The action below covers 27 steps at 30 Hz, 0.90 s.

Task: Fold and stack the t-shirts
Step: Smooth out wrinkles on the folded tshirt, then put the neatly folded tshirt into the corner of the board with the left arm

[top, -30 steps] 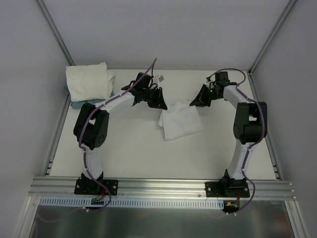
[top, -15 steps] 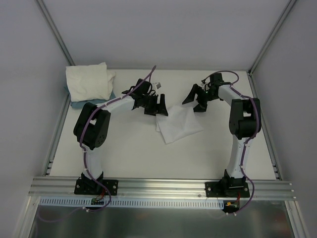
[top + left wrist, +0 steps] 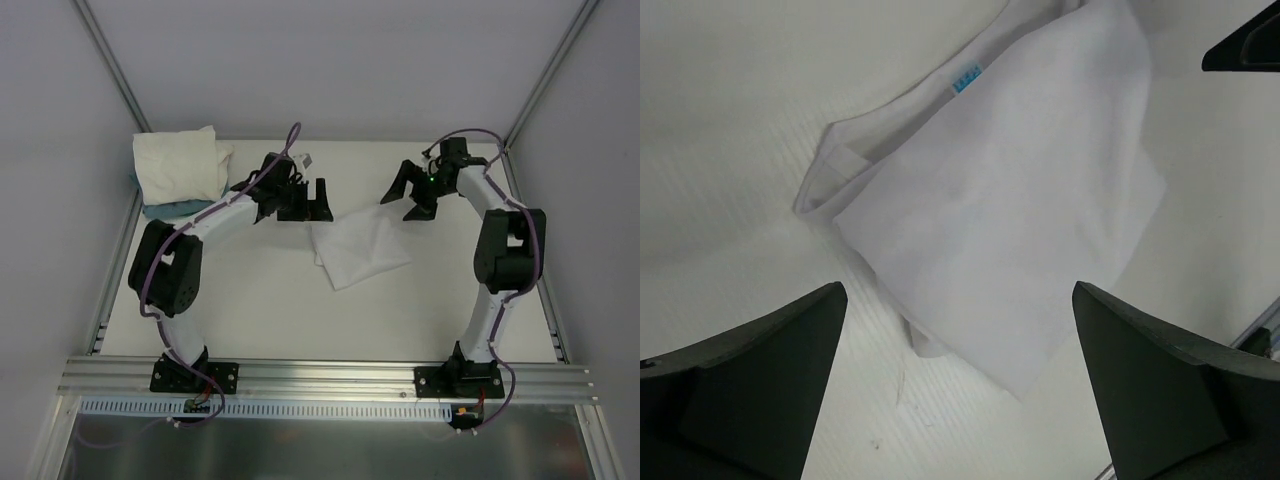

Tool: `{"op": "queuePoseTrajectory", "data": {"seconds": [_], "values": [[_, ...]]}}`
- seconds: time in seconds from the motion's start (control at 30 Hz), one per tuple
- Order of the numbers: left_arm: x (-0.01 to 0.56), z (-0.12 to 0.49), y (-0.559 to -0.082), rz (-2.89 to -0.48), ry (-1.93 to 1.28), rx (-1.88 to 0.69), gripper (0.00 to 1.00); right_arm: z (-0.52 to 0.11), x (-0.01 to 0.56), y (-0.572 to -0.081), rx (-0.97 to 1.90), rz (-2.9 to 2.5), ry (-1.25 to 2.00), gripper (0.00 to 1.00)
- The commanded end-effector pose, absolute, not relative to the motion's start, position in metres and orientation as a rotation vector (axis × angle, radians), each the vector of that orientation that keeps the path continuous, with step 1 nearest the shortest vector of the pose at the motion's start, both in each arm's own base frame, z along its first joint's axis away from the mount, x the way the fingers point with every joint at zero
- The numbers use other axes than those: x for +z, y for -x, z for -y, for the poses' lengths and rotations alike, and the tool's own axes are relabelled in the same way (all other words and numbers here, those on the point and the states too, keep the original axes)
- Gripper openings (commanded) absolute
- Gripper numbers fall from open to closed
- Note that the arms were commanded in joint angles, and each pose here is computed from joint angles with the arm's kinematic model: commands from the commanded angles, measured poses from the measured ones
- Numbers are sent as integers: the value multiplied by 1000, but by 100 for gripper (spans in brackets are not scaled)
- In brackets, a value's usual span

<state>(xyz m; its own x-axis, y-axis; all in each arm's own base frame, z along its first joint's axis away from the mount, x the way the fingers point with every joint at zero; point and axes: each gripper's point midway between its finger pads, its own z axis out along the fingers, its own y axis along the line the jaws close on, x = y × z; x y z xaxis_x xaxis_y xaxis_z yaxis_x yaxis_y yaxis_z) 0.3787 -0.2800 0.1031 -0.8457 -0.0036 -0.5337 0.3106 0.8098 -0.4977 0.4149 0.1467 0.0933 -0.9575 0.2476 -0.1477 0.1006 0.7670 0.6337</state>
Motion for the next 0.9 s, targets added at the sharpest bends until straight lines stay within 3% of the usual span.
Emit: {"op": "queuePoseTrajectory", "data": {"seconds": [0.0,0.13,0.3,0.5,0.87], "values": [[168,279,-381,-2306,-227,-863,99,-106,164,-414,849,-2584,-255,100],[186,295,-353,-2299,-236,-1082,99,-99,186,-391,891,-2519,-300,100],[157,292,-331,-2336,-97,-1297,99,-106,165,-356,932,-2557,-323,99],[92,244,-314,-2391,212,-1278,99,-109,163,-334,944,-2568,-308,100],[53,256,-313,-2389,349,-1322,99,-134,155,-326,1000,-2624,-265,100]]}}
